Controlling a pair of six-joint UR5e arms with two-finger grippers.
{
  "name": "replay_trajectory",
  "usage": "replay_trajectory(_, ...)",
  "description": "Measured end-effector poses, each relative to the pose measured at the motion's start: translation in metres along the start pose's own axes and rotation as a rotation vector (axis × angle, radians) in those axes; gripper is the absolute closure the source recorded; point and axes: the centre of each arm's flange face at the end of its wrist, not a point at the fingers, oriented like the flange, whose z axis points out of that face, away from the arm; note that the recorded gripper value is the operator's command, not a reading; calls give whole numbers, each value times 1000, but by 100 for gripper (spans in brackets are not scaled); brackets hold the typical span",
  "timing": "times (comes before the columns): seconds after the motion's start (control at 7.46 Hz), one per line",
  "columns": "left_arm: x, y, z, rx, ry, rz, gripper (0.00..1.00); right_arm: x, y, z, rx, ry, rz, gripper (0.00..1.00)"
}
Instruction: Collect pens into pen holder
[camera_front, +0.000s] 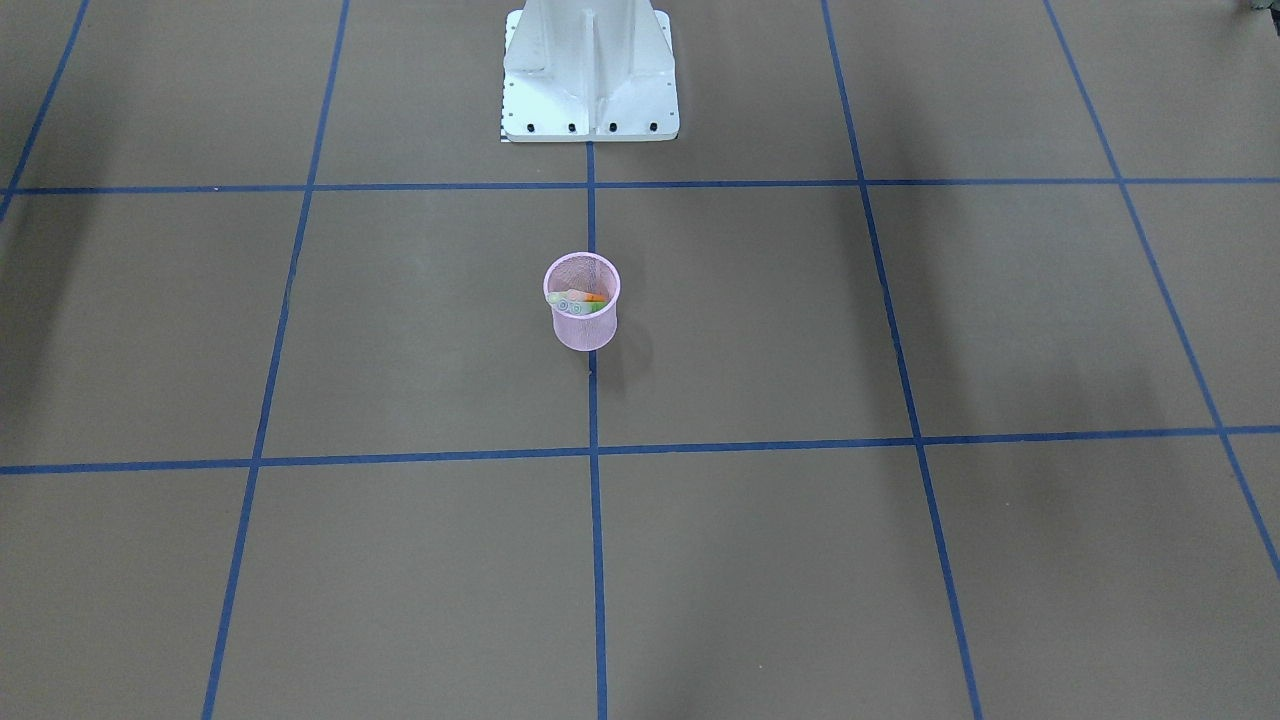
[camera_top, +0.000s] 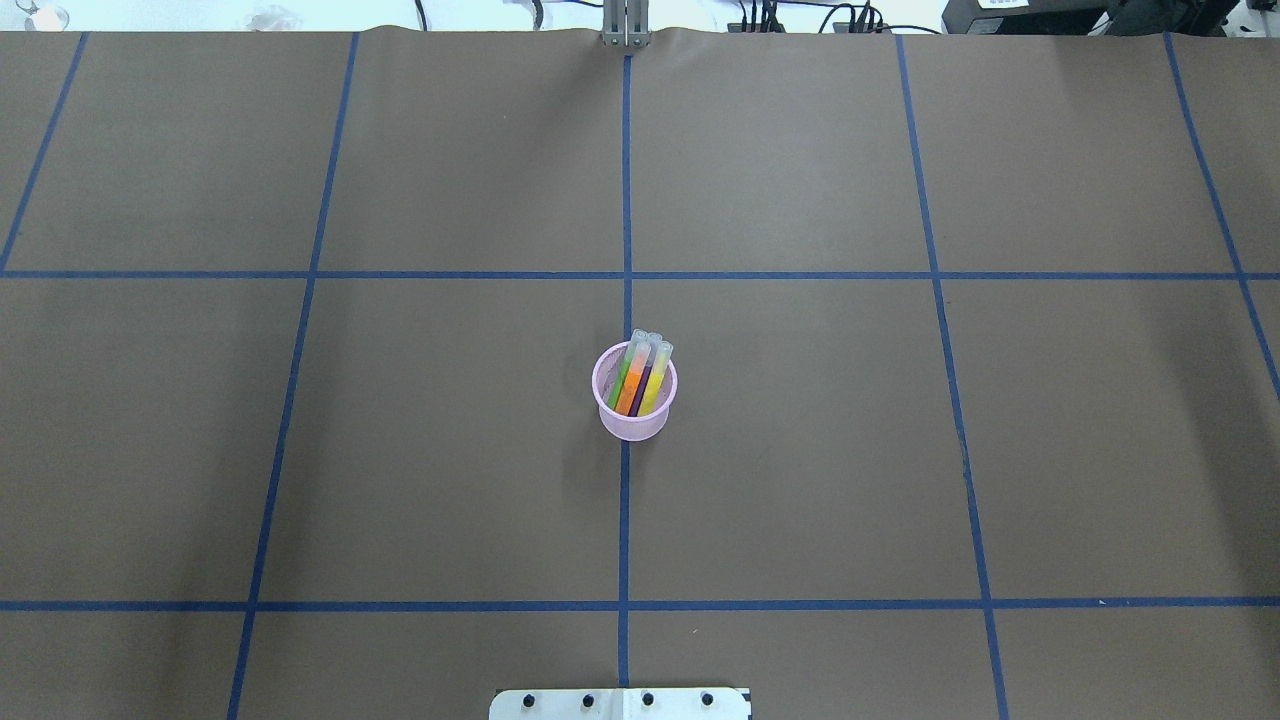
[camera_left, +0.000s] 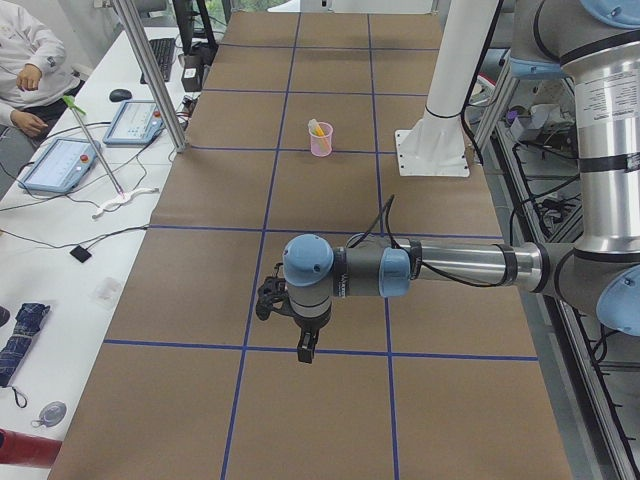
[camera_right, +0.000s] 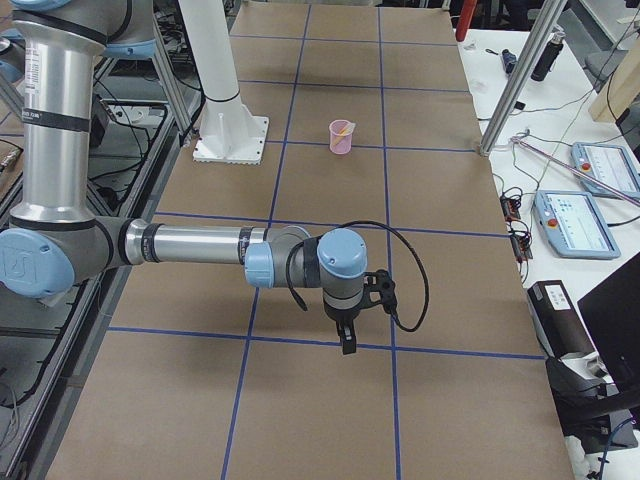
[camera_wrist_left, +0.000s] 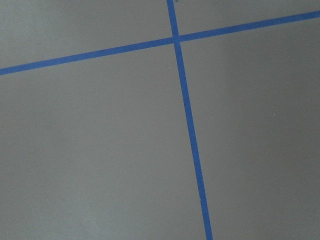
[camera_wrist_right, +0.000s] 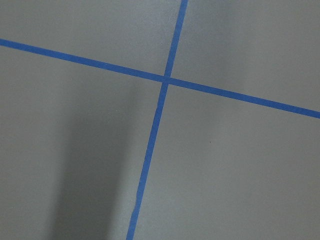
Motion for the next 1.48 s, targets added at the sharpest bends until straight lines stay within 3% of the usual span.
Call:
replay_trajectory(0.54, -6, 29, 11, -24, 3, -16, 0, 11, 27, 17, -39, -4, 28, 0)
replay_trajectory(1.48, -5, 32, 12, -26, 4, -16, 0, 10, 24, 15, -33, -2, 30, 0)
